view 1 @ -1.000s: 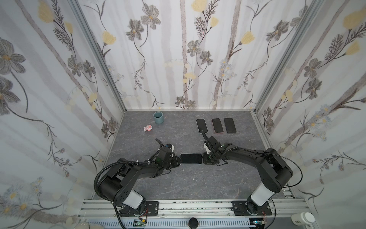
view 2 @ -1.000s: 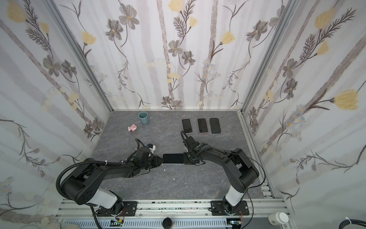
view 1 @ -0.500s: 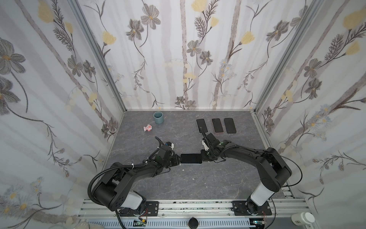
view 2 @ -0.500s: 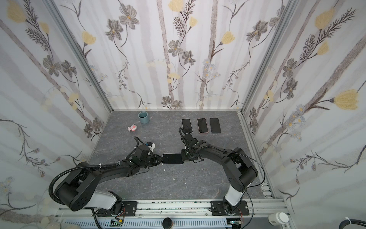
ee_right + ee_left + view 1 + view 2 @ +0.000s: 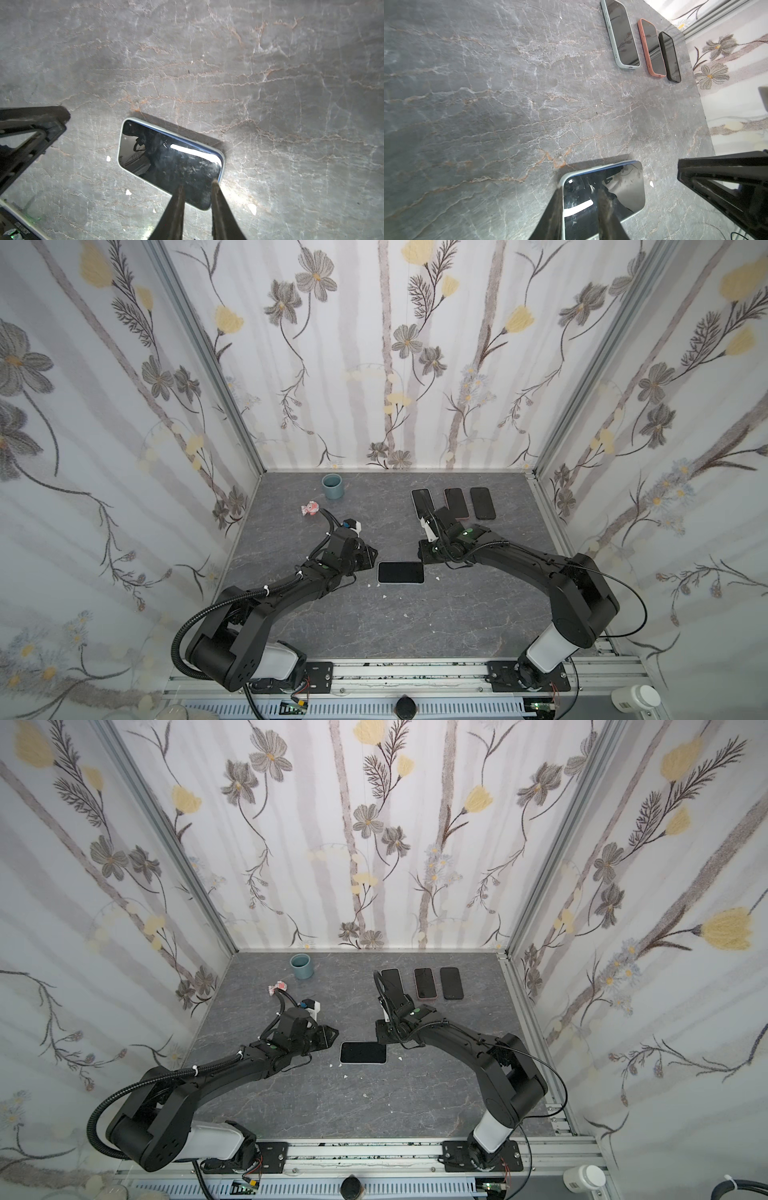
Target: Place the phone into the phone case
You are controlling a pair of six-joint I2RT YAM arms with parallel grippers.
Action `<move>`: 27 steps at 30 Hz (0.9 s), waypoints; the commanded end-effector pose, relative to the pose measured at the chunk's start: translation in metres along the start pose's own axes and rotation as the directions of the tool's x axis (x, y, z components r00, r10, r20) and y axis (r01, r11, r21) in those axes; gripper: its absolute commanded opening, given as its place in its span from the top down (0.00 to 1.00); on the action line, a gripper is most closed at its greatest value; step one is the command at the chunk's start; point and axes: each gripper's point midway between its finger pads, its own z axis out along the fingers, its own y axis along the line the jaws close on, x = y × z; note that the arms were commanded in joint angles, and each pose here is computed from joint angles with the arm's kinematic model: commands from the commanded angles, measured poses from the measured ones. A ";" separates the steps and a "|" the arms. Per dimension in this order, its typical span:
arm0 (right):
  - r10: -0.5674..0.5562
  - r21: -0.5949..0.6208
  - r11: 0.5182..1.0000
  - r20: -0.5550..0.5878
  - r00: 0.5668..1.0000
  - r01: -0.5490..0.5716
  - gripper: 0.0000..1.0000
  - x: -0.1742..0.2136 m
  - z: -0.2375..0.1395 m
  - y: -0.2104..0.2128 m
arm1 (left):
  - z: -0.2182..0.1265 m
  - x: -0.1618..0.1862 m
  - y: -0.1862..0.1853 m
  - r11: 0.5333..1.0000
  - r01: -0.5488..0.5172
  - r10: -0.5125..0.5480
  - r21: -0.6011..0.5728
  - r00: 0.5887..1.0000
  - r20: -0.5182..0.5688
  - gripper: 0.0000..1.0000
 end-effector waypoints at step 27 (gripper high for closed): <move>0.024 0.016 1.000 -0.175 0.984 -0.022 0.81 0.030 0.043 -0.025 | 0.032 0.038 0.009 0.994 0.089 -0.074 0.064 0.975 -0.209 0.73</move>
